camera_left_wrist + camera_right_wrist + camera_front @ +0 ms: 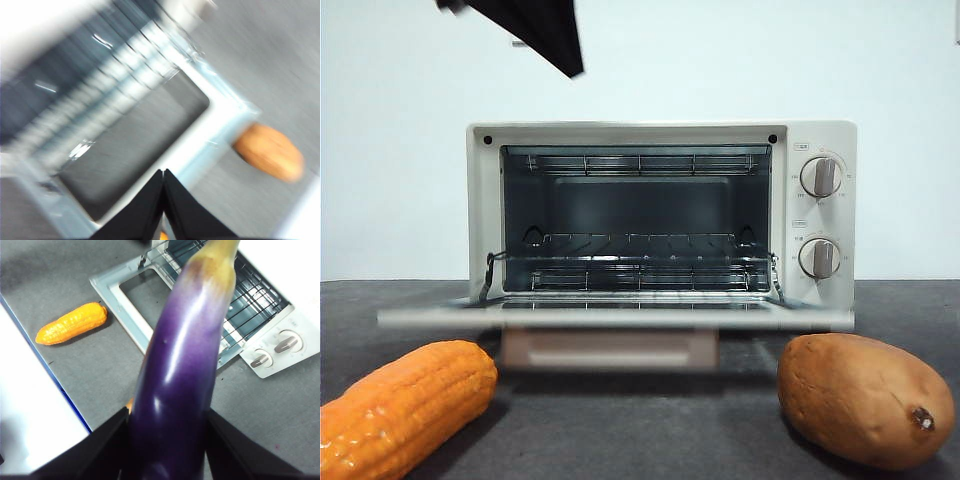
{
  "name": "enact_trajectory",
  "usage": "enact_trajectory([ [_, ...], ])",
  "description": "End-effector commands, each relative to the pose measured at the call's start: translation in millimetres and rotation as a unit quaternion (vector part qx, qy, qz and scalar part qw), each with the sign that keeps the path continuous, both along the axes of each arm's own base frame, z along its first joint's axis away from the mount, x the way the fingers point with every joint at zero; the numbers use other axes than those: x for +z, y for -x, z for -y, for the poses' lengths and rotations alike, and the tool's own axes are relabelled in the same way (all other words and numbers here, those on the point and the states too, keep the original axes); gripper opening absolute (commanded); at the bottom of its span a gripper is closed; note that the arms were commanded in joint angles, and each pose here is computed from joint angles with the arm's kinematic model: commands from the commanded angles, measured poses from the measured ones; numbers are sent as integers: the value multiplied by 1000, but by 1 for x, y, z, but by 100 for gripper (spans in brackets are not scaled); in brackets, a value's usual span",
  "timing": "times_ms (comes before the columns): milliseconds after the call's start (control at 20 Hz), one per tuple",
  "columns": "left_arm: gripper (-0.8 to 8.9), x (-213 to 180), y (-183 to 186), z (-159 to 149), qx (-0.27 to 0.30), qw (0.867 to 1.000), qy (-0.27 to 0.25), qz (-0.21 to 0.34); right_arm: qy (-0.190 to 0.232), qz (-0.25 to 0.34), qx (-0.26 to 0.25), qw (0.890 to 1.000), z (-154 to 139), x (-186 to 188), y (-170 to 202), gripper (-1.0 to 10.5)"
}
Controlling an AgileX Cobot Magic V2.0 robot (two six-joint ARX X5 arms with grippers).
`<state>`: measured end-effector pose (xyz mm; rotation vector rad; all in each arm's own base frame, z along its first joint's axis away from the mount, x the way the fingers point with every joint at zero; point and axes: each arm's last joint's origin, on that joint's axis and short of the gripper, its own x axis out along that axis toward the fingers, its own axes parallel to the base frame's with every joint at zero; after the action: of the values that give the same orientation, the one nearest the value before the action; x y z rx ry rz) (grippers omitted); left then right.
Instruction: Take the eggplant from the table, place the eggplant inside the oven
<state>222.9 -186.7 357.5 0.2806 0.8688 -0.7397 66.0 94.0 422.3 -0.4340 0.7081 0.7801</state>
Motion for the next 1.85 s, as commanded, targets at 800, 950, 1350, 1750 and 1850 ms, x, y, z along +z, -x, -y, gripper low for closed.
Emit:
enact_trajectory([
  [800,4,-89,49,-132,227,966,120,16,112,35,73,990,-108,-38,-68,173],
  [950,4,-104,48,-144,251,957,148,3,149,44,103,982,-140,-63,-89,172],
  [1350,4,-119,44,-164,287,939,188,-5,276,160,81,944,-209,-143,-164,172],
  [1750,4,-119,44,-163,278,940,195,-8,358,209,24,910,-220,-202,-221,173],
  [1850,4,-119,44,-163,278,941,195,-7,367,212,16,906,-222,-209,-223,173],
])
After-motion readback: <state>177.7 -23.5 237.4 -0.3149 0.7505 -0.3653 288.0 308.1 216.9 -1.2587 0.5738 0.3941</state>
